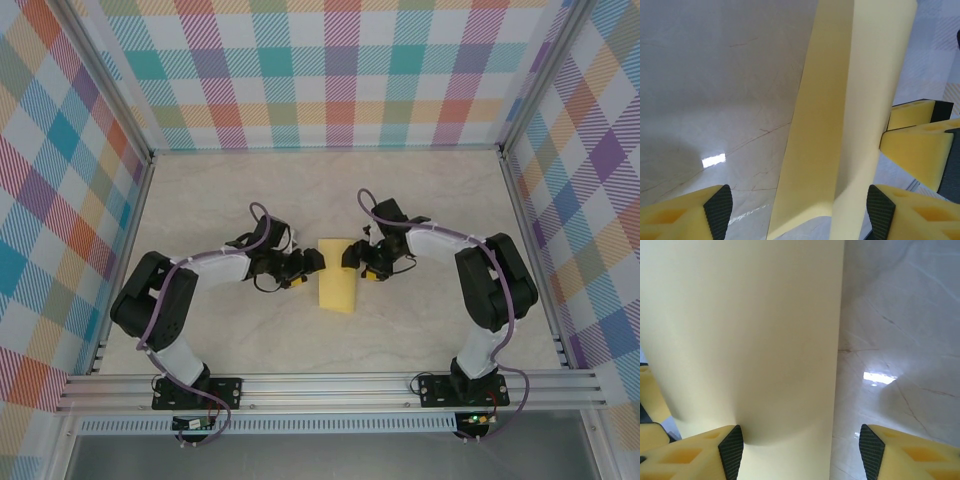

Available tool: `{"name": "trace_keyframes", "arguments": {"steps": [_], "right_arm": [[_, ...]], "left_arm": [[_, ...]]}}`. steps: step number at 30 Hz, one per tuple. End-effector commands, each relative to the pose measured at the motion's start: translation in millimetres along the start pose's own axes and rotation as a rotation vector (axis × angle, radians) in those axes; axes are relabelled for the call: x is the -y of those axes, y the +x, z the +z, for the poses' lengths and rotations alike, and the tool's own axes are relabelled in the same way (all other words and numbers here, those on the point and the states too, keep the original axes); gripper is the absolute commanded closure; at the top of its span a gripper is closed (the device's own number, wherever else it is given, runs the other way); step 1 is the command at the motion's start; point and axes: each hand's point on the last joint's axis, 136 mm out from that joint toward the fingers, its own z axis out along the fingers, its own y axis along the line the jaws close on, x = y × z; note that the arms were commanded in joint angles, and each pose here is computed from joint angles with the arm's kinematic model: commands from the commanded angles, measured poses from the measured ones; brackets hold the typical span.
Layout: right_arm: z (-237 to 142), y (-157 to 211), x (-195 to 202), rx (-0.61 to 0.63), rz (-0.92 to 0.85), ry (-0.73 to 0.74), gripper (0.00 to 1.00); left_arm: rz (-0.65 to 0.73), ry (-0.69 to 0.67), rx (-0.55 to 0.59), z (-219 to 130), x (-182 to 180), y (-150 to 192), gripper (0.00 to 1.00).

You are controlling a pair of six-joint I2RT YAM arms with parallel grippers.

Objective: Fold a paper plane with a square sheet of paper (pick it up from the middle)
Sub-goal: Fold the square sheet of paper in half at the center of the table.

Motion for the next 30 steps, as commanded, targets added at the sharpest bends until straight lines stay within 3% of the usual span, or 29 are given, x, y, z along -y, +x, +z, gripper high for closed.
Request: {"name": "trace_keyframes", "arguments": {"steps": [1,8,21,24,30], "right_arm": [[-6.7,-3.1,1.3,0.031,0.029,-0.007,0.34],[-4.8,-3.0,5.4,0.050,0.078,-0.014,0.35],[-11.7,-4.9,2.8,0.093,0.122,-0.055,0.34],[-13.8,-5.6,3.3,0.103,0.130,-0.058,0.34],[-12.6,-3.8,5.2,0.097,0.134,-0.056,0.33]], "left_arm": [[0.046,0.055,-0.036,6.5,18.5,5.1,0.30],[0.067,0.122,-0.068,11.4,34.5,9.4,0.48],[0.049,0.062,-0.067,17.4,18.2,15.4,0.38],[0.048,0.080,-0.077,20.4,20.8,16.4,0.43],[0.042,0.095,-0.068,22.3,22.8,13.5,0.68]]}}
